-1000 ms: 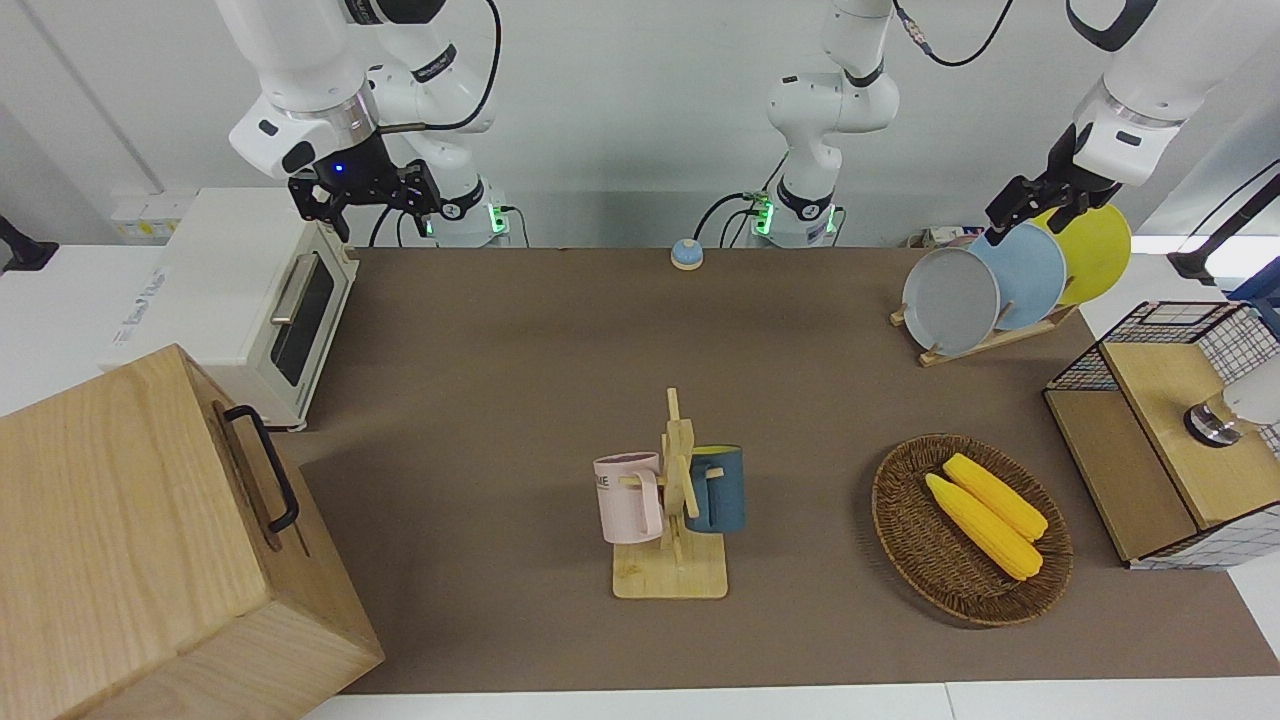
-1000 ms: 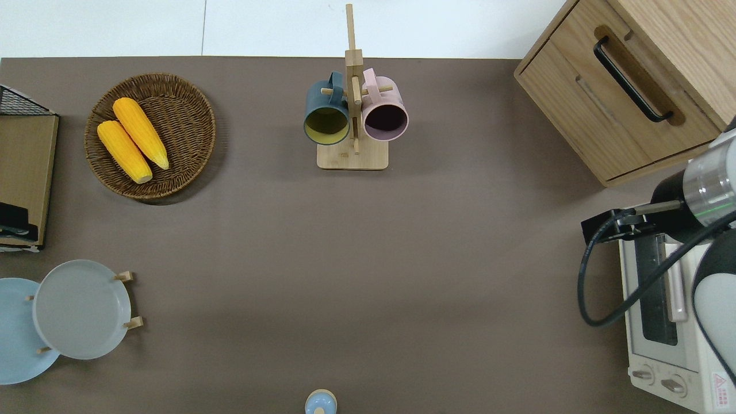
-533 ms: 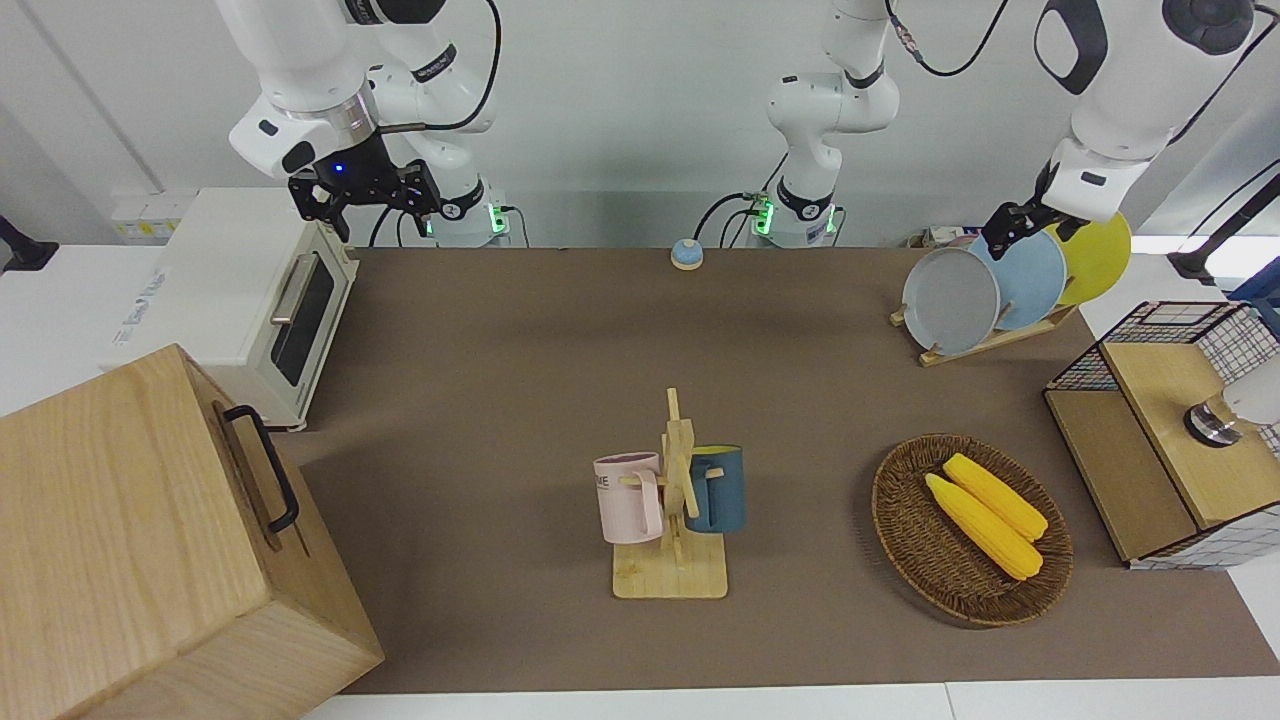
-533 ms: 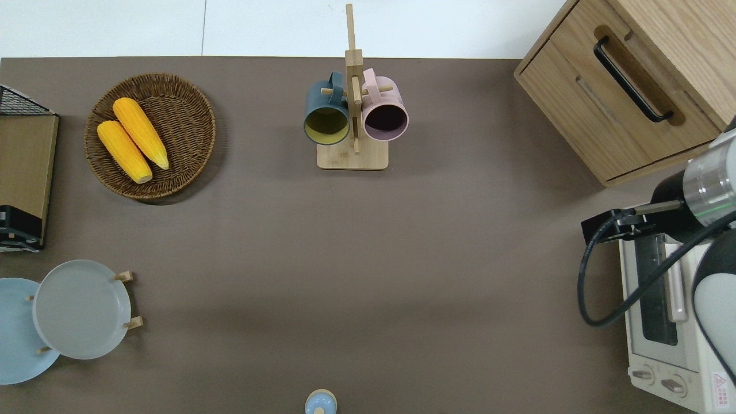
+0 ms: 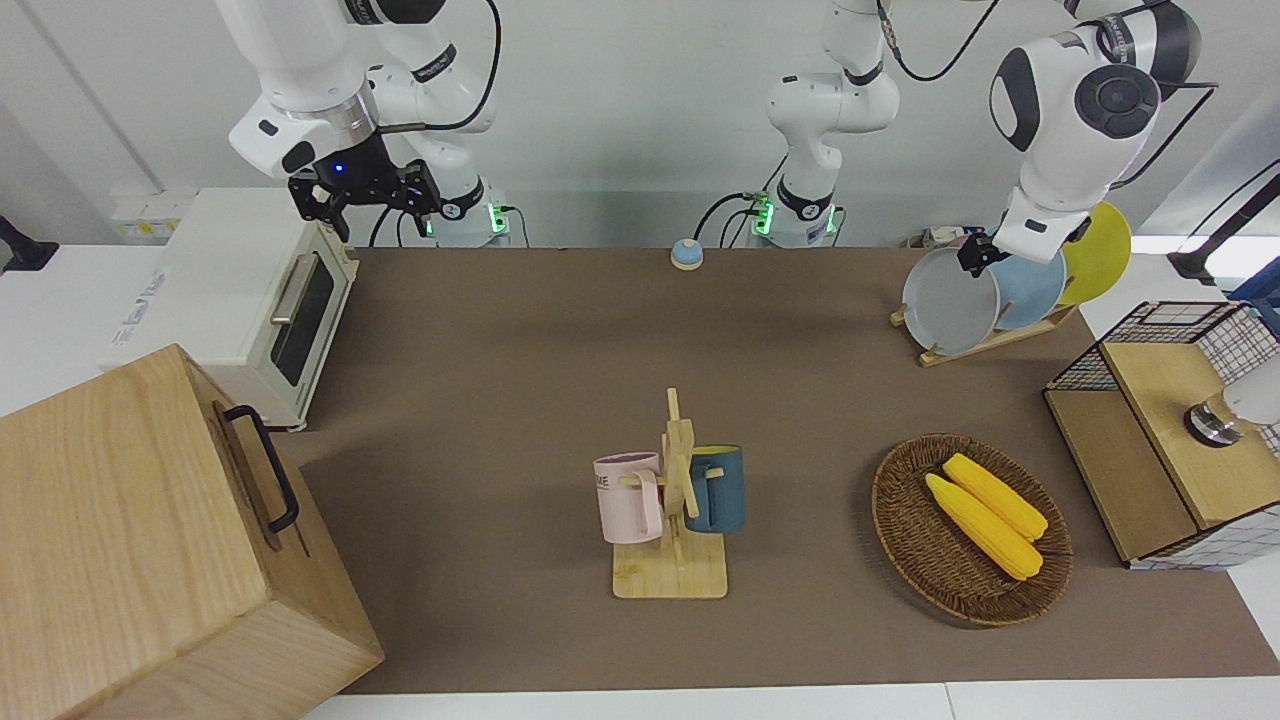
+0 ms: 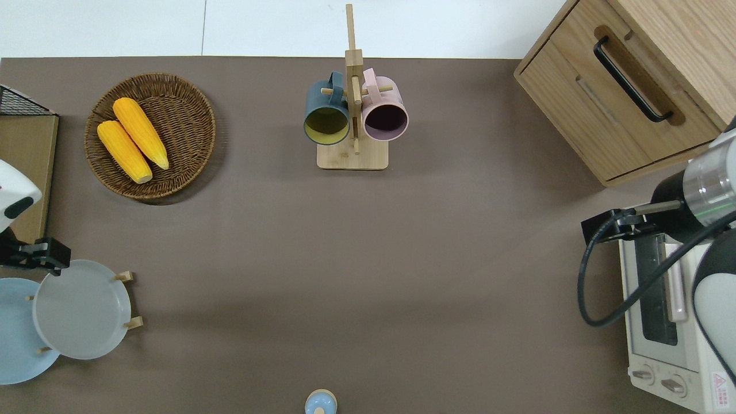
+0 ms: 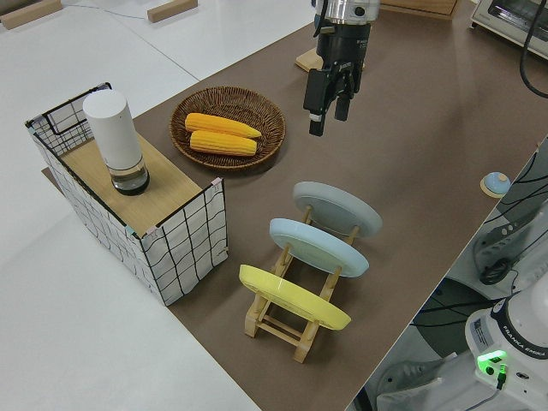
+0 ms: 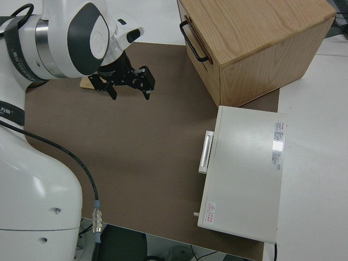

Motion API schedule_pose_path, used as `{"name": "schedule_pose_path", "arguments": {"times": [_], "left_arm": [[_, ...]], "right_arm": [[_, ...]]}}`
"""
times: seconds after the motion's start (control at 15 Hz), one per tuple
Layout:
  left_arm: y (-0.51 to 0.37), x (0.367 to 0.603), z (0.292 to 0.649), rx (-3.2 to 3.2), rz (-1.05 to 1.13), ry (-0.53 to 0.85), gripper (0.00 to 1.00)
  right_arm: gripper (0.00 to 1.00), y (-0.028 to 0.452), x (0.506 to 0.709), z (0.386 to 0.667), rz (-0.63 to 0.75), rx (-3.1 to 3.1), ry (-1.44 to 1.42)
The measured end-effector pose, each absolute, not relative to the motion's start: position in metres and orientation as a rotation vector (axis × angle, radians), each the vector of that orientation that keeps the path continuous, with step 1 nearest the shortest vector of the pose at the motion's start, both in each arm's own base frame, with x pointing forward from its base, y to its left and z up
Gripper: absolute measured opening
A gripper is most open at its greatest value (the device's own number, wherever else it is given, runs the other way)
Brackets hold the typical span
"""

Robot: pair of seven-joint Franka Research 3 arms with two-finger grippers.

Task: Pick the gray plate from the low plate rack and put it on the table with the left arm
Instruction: 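Move the left gripper down to the gray plate's rim in the rack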

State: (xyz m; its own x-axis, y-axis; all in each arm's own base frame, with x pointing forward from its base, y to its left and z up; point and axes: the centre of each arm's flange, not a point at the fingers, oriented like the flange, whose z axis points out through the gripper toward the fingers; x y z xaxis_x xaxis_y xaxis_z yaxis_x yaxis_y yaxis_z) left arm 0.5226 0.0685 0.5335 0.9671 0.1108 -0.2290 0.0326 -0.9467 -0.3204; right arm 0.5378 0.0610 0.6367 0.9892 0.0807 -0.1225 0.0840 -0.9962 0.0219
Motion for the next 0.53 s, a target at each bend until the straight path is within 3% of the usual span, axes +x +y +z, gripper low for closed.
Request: {"name": "schedule_pose_path", "arguments": {"times": [0.53], "left_arm": [[0.083, 0.489, 0.478, -2.734, 0.466, -0.064, 1.0]], "right_arm": [[0.99, 0.061, 0.538, 0.637, -0.19, 3.106, 0.129]]}}
